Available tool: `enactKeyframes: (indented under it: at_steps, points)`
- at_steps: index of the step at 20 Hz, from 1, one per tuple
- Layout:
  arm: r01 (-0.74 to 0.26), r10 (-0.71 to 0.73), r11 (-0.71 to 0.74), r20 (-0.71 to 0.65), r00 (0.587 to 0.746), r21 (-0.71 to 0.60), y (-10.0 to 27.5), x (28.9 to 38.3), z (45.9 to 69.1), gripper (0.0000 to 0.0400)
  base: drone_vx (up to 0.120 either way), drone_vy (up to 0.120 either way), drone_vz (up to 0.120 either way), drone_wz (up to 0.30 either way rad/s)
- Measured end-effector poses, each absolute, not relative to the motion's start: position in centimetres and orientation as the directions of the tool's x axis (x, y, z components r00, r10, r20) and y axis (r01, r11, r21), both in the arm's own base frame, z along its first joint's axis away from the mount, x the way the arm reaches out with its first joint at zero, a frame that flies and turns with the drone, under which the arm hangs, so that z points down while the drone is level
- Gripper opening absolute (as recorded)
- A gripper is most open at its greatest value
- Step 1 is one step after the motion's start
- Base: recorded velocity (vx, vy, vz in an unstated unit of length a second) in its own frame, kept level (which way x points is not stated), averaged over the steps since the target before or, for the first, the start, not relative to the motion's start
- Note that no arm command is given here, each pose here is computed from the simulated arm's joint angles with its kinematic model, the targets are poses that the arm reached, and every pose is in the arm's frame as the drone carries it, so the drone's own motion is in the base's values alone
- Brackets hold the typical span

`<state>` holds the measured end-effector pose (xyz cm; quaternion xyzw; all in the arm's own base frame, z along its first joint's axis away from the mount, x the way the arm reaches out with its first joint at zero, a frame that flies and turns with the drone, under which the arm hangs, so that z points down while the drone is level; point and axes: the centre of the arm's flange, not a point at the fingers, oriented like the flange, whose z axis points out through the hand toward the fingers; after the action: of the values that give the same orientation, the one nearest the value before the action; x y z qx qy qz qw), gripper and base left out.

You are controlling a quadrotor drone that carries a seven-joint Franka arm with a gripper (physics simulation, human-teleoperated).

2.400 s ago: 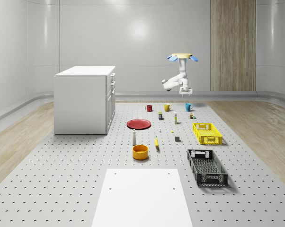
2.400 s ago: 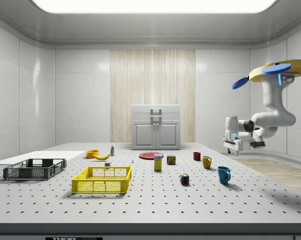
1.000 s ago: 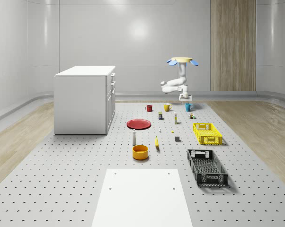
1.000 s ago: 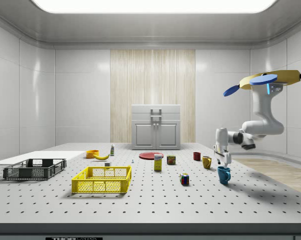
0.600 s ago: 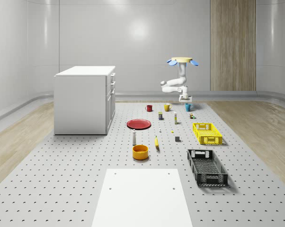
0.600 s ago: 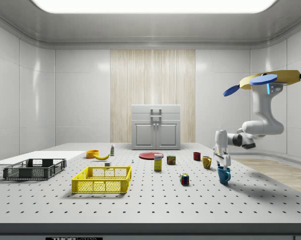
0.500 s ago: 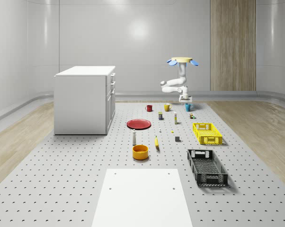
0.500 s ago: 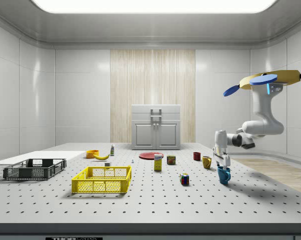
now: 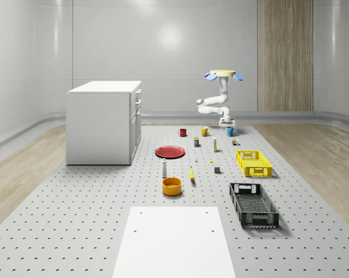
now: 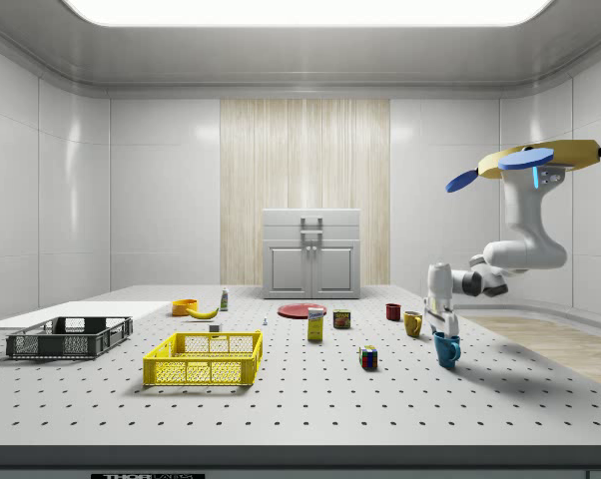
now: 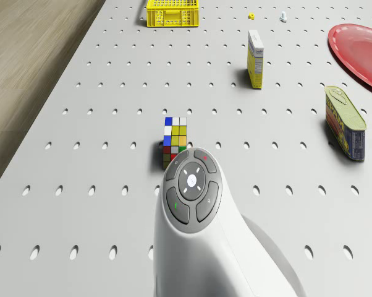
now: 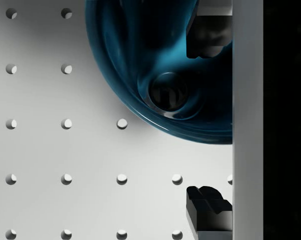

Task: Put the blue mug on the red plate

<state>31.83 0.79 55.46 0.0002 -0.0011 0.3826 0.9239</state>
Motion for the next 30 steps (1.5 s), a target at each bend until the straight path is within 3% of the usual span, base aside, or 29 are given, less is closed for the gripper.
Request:
enactKeyframes:
  at_steps: [3, 8, 15, 30]
  points:
    - [-0.707, 0.707, 0.707, 0.002, 0.707, 0.0, 0.8, 31.85, 55.6, 0.0194, 0.0, 0.0, 0.0, 0.0]
    - [-0.707, 0.707, 0.707, 0.002, 0.707, 0.0, 0.8, 31.87, 55.6, 0.0127, 0.0, 0.0, 0.0, 0.0]
    - [-0.707, 0.707, 0.707, 0.002, 0.707, 0.0, 0.8, 31.87, 54.9, 0.0105, 0.006, -0.006, 0.029, 0.0]
    - [-0.707, 0.707, 0.707, 0.002, 0.707, 0.0, 0.8, 31.88, 53.1, 0.01, 0.12, -0.12, 0.12, 0.0]
